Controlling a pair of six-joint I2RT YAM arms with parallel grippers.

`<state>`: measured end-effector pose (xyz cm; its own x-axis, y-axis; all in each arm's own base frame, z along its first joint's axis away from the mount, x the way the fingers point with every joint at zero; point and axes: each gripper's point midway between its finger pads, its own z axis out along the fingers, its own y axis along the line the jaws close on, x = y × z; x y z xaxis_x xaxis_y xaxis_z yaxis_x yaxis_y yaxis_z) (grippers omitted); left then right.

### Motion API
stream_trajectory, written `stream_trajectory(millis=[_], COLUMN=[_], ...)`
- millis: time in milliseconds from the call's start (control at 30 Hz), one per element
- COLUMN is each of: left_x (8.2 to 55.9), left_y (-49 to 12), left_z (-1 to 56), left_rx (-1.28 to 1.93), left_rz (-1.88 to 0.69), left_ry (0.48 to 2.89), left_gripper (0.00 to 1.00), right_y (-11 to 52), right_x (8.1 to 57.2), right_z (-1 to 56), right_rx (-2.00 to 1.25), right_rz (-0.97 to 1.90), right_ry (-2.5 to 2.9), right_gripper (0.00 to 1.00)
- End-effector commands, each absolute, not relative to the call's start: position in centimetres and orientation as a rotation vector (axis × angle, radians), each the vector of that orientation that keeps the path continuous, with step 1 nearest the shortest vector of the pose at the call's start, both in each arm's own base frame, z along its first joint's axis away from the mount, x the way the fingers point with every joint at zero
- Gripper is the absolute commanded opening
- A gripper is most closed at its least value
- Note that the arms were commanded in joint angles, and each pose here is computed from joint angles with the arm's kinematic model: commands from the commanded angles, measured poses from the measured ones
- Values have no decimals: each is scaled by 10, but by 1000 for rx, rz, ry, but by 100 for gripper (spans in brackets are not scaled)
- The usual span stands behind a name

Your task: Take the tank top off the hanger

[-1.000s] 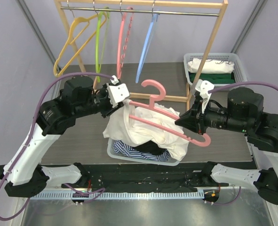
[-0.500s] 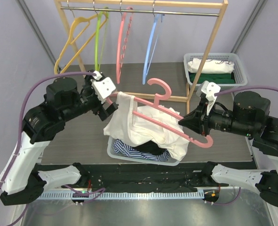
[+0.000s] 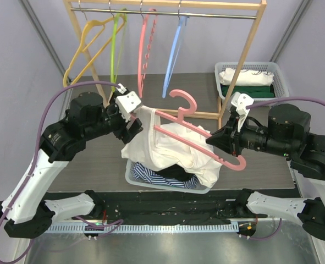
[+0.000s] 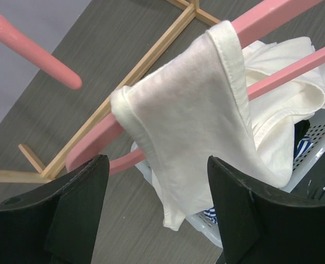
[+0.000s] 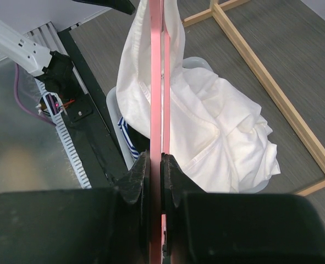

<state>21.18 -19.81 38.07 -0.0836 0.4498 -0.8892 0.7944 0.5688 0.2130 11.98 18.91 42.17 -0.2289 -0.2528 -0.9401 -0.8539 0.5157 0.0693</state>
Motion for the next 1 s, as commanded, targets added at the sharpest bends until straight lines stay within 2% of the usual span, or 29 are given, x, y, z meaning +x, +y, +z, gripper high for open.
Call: stream_trajectory(millis=[0,33,67,100,200,400,700,967], left_x=[217,218,219,219,221,216,229,255], left_y=[-209,-211,-213,-213,-212,-203,-156,-135], left_z=[397,398,398,402,406,430,488,468], left_rx=[1003,1003,999,994,984,947,737,608], left_rz=[-451,-453,-459,-459,-453,-462,-296,-176], left_ry=[1672,1671,1674,1668,1662,1616,1524,1616], left_gripper=[66,45,36,18,0,0,0,0], right_y=[195,194,194,193,191,183,149,103], right_x=[123,123,122,121,120,119,97,59], right_z=[450,450,449,449,449,442,427,446], right_rx=[-884,-884,-869,-865,-859,-845,-765,-690], right_rz=[786,786,799,801,796,773,772,815], right_ry=[1645,1645,1656,1657,1657,1690,1765,1696], right_gripper=[1,1,1,1,1,1,1,1])
